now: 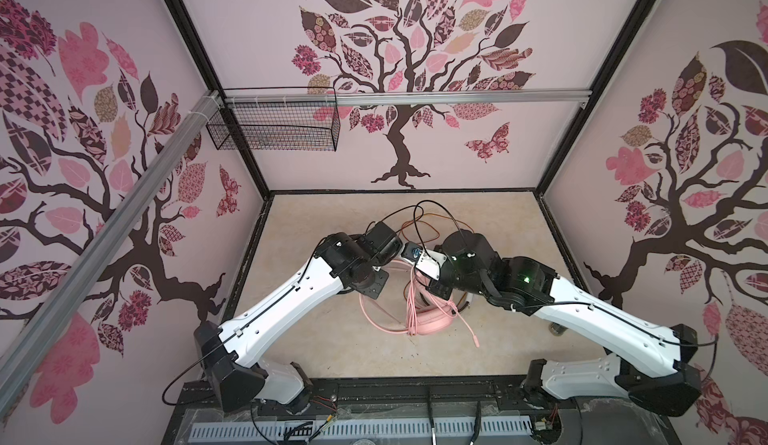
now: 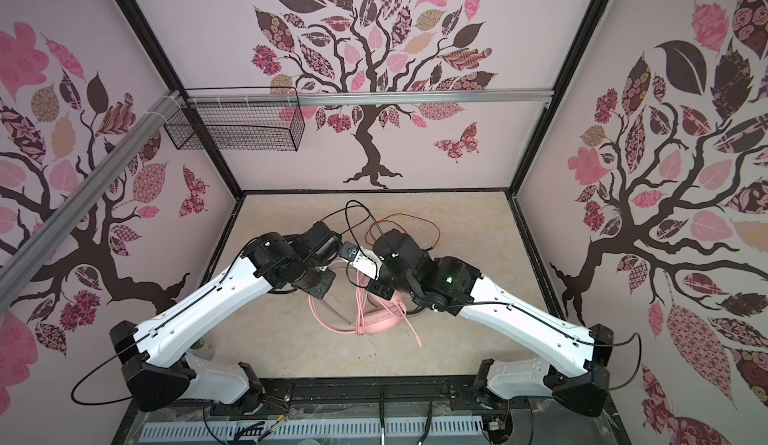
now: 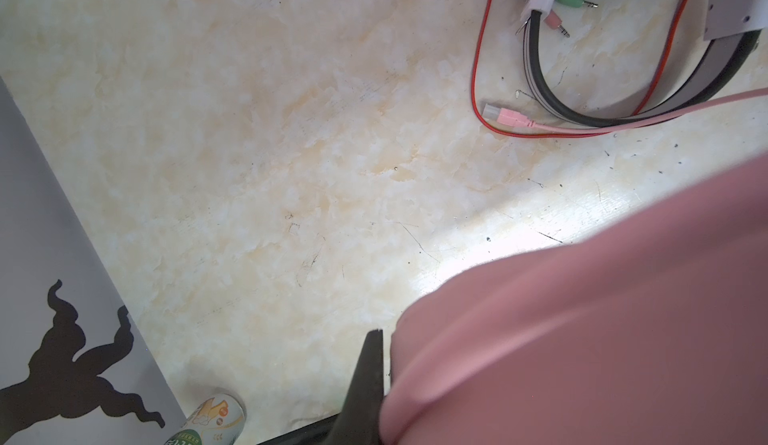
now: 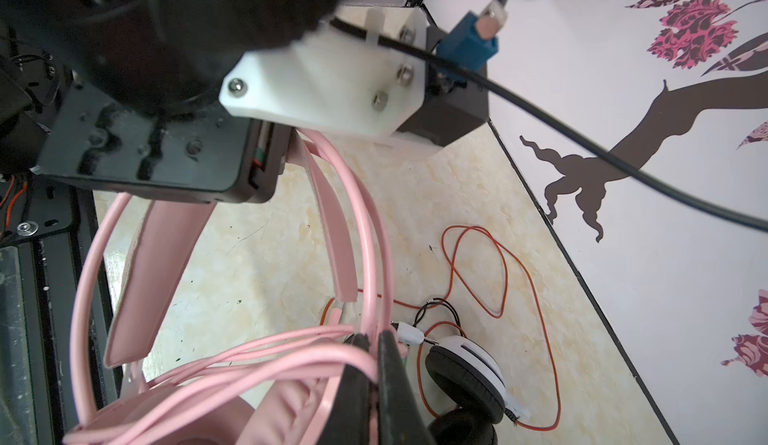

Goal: Wrap the headphones

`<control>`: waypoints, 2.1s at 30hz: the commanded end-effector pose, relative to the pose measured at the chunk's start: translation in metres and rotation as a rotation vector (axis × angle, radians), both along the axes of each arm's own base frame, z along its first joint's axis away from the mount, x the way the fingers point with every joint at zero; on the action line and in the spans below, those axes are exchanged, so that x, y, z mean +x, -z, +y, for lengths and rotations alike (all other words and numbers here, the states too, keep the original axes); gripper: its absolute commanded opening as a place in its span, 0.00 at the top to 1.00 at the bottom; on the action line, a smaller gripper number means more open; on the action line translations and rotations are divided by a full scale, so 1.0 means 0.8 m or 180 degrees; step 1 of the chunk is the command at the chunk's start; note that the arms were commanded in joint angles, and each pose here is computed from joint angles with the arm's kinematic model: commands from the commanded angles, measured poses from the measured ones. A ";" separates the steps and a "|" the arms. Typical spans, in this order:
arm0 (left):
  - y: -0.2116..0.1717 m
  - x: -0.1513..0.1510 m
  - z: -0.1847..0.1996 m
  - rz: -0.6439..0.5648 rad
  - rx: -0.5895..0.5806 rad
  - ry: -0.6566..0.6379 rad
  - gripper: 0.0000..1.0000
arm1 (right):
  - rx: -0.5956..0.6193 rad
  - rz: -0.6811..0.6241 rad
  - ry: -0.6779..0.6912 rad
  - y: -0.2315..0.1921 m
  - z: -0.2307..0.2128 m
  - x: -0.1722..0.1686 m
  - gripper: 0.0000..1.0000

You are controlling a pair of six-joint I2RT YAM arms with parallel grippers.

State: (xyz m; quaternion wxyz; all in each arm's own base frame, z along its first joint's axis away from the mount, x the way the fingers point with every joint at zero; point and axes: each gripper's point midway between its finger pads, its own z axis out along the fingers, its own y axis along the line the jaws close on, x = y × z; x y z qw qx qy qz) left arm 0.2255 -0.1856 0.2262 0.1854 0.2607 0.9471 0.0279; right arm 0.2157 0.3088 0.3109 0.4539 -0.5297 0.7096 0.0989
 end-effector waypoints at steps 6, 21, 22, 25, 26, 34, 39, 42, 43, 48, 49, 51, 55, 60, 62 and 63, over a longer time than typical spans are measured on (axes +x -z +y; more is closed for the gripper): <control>-0.007 -0.008 -0.032 -0.0019 -0.0331 0.0150 1.00 | 0.0429 -0.0094 0.0362 -0.030 0.005 0.042 0.73; -0.021 -0.023 -0.012 -0.0088 -0.0455 -0.0004 1.00 | 0.1014 0.0476 0.0637 -0.030 -0.045 0.058 0.41; -0.024 -0.023 -0.010 -0.0105 -0.0466 -0.0050 1.00 | 0.1056 0.0526 0.0680 -0.028 -0.050 0.057 0.40; -0.031 -0.024 0.002 -0.0163 -0.0447 -0.0213 1.00 | 0.1247 0.0645 0.0797 -0.024 -0.067 0.050 0.36; -0.033 -0.024 0.006 -0.0193 -0.0435 -0.0268 1.00 | 0.1331 0.0691 0.0827 -0.023 -0.072 0.046 0.36; -0.057 -0.031 0.028 -0.0279 -0.0540 -0.0642 1.00 | 0.2194 0.1329 0.1148 -0.017 -0.145 0.014 0.37; -0.076 -0.030 0.045 -0.0384 -0.0464 -0.0844 1.00 | 0.2526 0.1825 0.1069 0.033 -0.144 -0.015 0.35; -0.083 -0.027 0.049 -0.0457 -0.0495 -0.0942 1.00 | 0.2612 0.2195 0.0888 0.067 -0.129 -0.030 0.36; -0.086 -0.027 0.049 -0.0461 -0.0522 -0.0970 1.00 | 0.2629 0.2236 0.0867 0.071 -0.128 -0.033 0.37; -0.087 -0.029 0.047 -0.0431 -0.0614 -0.1061 1.00 | 0.2577 0.2325 0.0778 0.091 -0.129 -0.049 0.39; -0.086 -0.029 0.047 -0.0424 -0.0592 -0.1067 1.00 | 0.2554 0.2380 0.0757 0.097 -0.128 -0.052 0.39; -0.086 -0.027 0.048 -0.0438 -0.0569 -0.1110 1.00 | 0.2502 0.2525 0.0679 0.110 -0.124 -0.060 0.39; -0.087 -0.023 0.053 -0.0515 -0.0558 -0.1192 1.00 | 0.2480 0.2569 0.0618 0.124 -0.124 -0.070 0.39; -0.099 -0.020 0.057 -0.0594 -0.0551 -0.1241 1.00 | 0.2473 0.2406 0.0633 0.100 -0.136 -0.082 0.37; -0.103 -0.021 0.054 -0.0598 -0.0652 -0.1225 1.00 | 0.2488 0.2385 0.0650 0.090 -0.140 -0.088 0.36; -0.105 -0.023 0.052 -0.0598 -0.0720 -0.1213 1.00 | 0.2482 0.2397 0.0714 0.089 -0.143 -0.088 0.36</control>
